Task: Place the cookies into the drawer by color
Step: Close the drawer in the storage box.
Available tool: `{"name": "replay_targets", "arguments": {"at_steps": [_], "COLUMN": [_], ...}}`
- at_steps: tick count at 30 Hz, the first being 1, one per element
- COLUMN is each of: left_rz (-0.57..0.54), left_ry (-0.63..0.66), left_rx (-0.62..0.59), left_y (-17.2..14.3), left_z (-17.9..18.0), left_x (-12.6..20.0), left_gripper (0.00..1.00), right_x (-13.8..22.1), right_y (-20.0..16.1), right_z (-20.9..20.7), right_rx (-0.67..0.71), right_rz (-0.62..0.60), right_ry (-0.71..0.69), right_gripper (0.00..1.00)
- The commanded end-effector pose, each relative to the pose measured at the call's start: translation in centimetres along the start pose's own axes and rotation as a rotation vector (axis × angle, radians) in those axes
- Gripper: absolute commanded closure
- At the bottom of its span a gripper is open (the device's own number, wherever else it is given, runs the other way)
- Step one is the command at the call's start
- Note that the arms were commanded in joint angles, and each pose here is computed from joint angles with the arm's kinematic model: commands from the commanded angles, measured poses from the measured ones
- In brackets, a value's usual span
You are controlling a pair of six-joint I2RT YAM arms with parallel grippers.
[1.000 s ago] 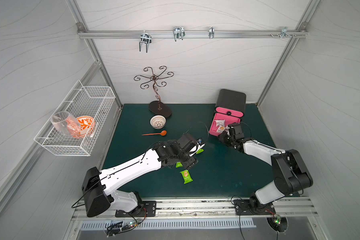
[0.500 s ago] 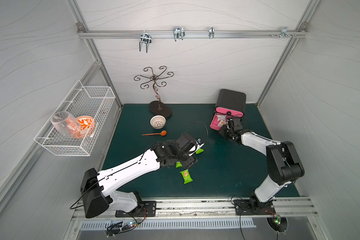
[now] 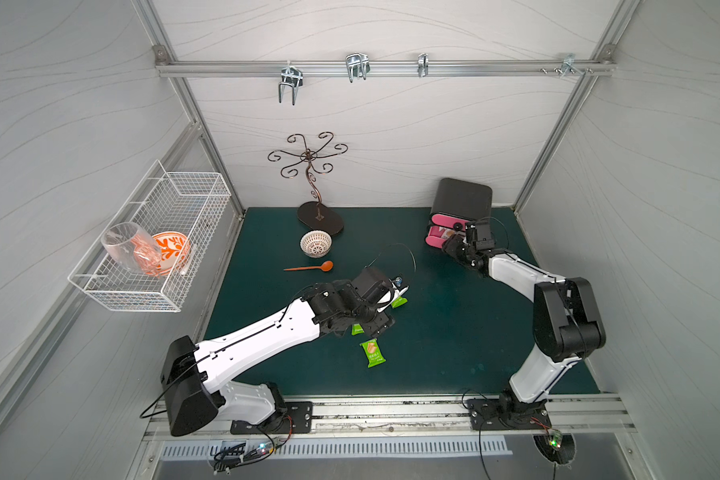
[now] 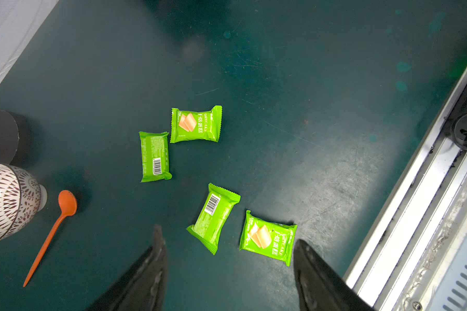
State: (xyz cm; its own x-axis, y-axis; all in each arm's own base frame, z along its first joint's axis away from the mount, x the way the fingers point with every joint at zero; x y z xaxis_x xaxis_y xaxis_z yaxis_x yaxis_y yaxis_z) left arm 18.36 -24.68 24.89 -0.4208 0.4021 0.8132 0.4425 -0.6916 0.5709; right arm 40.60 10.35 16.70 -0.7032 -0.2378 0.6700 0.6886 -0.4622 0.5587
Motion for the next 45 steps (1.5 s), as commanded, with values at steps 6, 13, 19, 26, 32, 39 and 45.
{"name": "replay_targets", "arguments": {"at_steps": [6,13,19,26,32,39,45], "left_rz": [-0.045,-0.044,-0.049,-0.048,-0.049,-0.046,-0.044], "left_ry": [-0.016,-0.039,-0.031,-0.019,-0.007,0.002,-0.002], "left_rx": [0.011,0.017,0.011,0.004,-0.005,-0.009,-0.009], "left_y": [1.1,1.1,1.0,0.8,0.9,0.6,0.8], "left_z": [-0.2,-0.6,-0.6,-0.5,-0.4,-0.3,-0.3], "left_x": [0.2,0.0,0.2,0.3,0.2,0.2,0.2], "left_gripper": [0.25,0.25,0.25,0.25,0.25,0.25,0.25], "right_x": [7.2,7.5,5.0,2.5,0.4,-2.1,-3.9], "right_y": [-0.3,-1.1,-0.8,0.6,2.1,3.3,3.8], "right_z": [-0.4,-3.9,-4.3,-5.2,-4.6,-5.0,-5.0], "right_rx": [-0.091,-0.367,-0.451,-0.495,-0.505,-0.531,-0.588], "right_rz": [-0.082,-0.139,-0.137,-0.225,-0.217,-0.23,-0.24], "right_ry": [0.128,0.206,0.253,0.199,0.201,0.202,0.242], "right_gripper": [0.33,0.8,1.0,1.0,1.0,1.0,1.0]}}
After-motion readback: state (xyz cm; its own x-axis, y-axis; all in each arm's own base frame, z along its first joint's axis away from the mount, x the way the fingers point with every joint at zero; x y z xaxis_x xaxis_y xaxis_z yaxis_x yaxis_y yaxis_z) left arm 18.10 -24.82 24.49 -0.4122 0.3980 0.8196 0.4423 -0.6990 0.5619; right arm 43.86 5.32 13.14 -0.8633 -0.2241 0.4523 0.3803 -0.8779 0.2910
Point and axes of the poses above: each gripper's point midway between its finger pads, its own x axis back along the fingers, its own z axis along the line the jaws close on, y = z × x, the point moved 7 cm from there along x, back along the fingers, and after that the axes turned 3 degrees about x, right-handed, at the moved point
